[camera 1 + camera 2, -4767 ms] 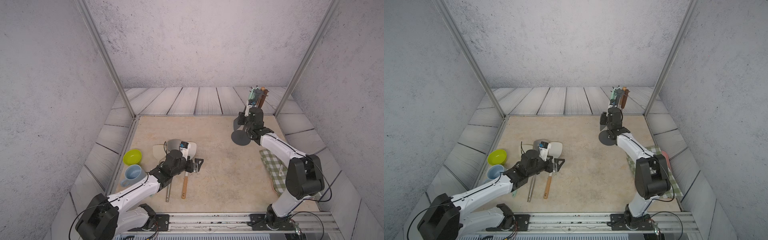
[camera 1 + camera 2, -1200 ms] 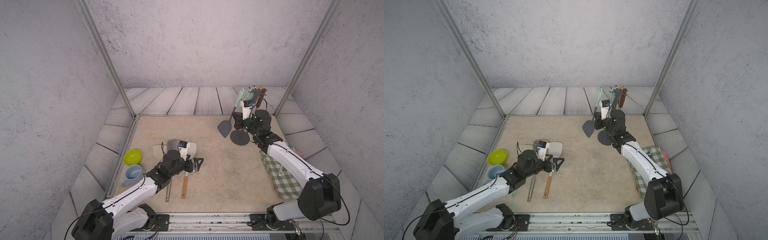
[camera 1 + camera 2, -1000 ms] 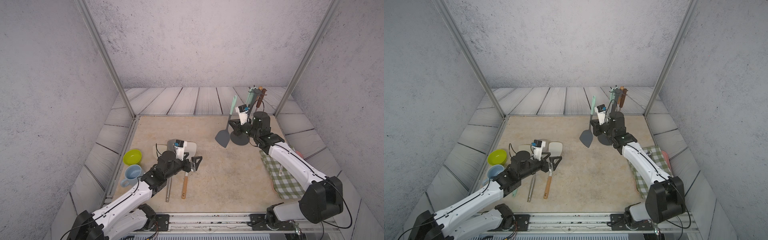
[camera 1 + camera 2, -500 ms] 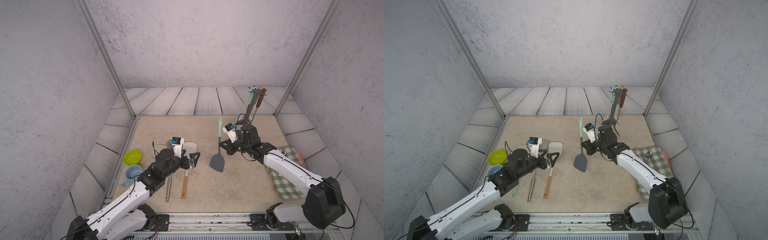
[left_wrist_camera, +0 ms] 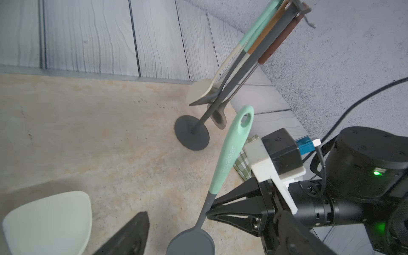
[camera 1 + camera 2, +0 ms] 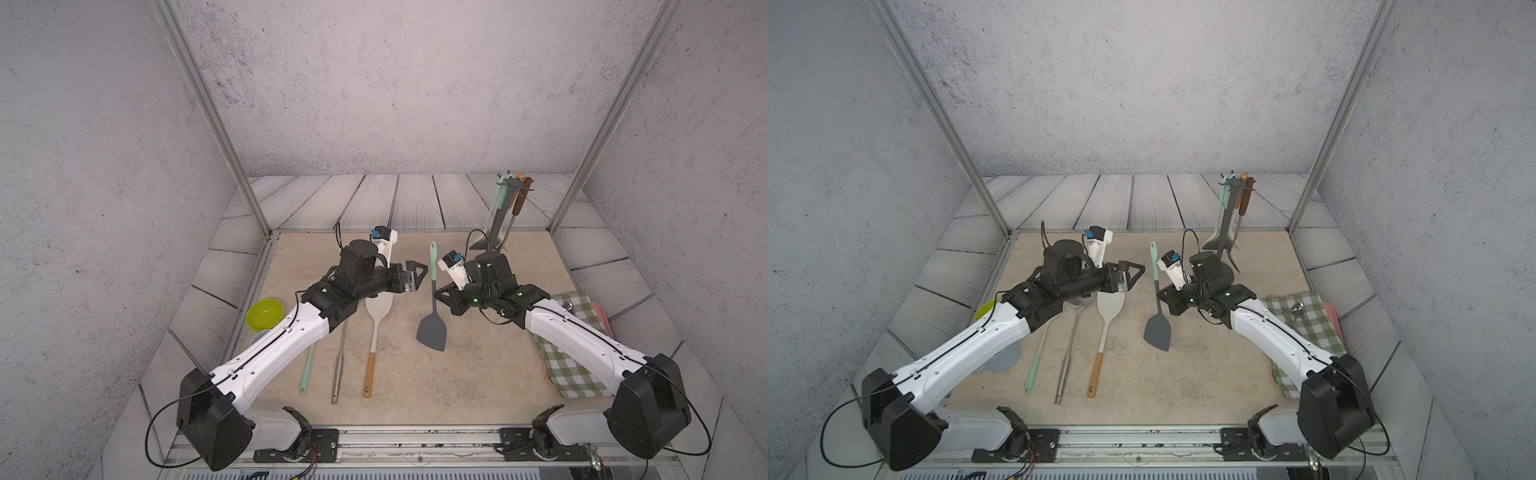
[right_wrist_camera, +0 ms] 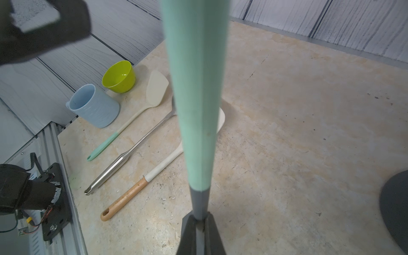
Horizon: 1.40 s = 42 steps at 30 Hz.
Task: Take the spatula off the kitchen utensil rack
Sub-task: Place the spatula at the center of the board.
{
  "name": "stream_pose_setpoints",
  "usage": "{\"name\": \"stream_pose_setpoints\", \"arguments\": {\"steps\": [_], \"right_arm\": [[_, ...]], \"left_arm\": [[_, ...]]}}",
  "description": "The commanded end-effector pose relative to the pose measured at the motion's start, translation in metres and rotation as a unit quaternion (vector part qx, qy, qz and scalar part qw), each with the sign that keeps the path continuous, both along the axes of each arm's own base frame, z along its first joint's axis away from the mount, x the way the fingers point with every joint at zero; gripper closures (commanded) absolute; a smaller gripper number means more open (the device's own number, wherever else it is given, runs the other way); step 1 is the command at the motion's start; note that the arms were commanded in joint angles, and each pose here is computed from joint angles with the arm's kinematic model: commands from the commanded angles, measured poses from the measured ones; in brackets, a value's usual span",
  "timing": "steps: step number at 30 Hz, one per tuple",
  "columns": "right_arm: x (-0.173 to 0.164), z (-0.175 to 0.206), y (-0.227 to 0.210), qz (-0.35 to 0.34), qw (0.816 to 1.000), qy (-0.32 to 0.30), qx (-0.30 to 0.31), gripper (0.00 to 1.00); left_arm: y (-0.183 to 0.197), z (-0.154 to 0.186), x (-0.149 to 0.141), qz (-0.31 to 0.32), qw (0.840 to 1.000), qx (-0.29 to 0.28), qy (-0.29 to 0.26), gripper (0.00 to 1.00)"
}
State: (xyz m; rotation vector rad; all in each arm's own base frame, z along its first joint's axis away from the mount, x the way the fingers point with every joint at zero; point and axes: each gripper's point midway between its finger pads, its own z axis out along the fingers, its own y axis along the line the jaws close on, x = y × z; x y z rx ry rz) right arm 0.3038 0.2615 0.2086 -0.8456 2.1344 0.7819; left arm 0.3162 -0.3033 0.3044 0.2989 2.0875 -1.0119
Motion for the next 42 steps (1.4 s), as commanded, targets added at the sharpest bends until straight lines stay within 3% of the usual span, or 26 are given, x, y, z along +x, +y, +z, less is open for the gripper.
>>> {"name": "stream_pose_setpoints", "arguments": {"steps": [1,9,17,25,28,33,35,40,42], "right_arm": [[-0.004,0.012,0.007,0.018,1.000,-0.012,0.003,1.00],[-0.008,0.006,0.015,0.032,0.999,-0.010,-0.017,1.00],[-0.008,-0.003,0.018,0.034,0.999,-0.009,-0.031,1.00],[-0.008,-0.002,0.026,0.043,0.998,-0.008,-0.033,1.00],[-0.006,-0.001,0.028,0.042,0.998,-0.010,-0.035,1.00],[-0.002,-0.005,0.030,0.034,0.999,-0.006,-0.041,1.00],[-0.001,-0.007,0.030,0.030,0.999,-0.004,-0.044,1.00],[0.002,-0.009,0.025,0.012,0.999,-0.004,-0.050,1.00],[0.005,-0.006,0.020,-0.013,0.999,-0.002,-0.050,0.91]], "left_arm": [[-0.010,0.008,0.002,-0.018,1.000,-0.013,0.017,0.07],[-0.020,0.005,0.022,-0.013,0.999,-0.016,0.037,0.10],[-0.007,0.000,0.041,0.013,0.998,-0.030,0.050,0.25],[-0.010,-0.008,0.050,0.009,0.997,-0.030,0.065,0.29],[-0.014,-0.015,0.051,0.005,0.997,-0.030,0.077,0.41],[-0.019,-0.025,0.054,0.006,0.995,-0.043,0.095,0.89],[-0.020,-0.027,0.054,0.008,0.994,-0.047,0.101,1.00],[-0.016,-0.027,0.057,0.028,0.993,-0.057,0.100,1.00],[-0.011,-0.029,0.060,0.045,0.992,-0.060,0.101,1.00]]}}
